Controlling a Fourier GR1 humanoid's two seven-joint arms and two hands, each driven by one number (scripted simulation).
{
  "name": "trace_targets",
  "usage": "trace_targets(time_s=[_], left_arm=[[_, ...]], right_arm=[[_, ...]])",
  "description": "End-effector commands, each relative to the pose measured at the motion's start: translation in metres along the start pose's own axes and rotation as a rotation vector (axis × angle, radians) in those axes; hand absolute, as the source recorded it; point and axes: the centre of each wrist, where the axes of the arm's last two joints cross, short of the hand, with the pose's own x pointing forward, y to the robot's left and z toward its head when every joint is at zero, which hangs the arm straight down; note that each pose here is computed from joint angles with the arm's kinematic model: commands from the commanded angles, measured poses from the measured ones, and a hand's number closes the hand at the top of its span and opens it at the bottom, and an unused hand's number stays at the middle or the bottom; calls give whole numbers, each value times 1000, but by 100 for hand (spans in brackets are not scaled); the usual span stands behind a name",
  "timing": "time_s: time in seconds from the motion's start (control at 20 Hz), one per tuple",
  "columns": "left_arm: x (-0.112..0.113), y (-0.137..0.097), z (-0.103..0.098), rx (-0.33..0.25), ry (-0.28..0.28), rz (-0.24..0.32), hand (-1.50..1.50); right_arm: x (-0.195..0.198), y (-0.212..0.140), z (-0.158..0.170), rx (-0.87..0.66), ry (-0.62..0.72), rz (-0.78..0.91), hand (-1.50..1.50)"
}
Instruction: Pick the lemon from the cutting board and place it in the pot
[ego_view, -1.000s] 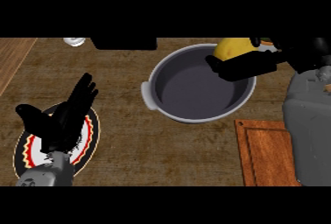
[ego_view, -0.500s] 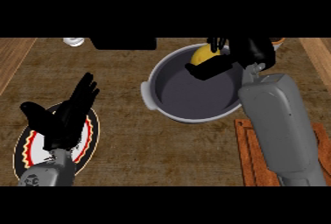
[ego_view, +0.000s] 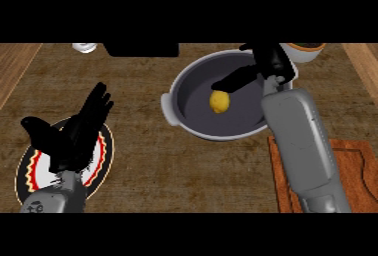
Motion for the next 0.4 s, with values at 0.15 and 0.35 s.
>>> trace_targets(time_s=[0.15,0.35], left_arm=[[-1,2,12,-7,-11,-6,0],[0,-3,3,3,-13,-9,0]], right_arm=[[-17,-25,-1,-293,-87,-250,-150],[-32,-70,-12,-408,-84,-315,-150]])
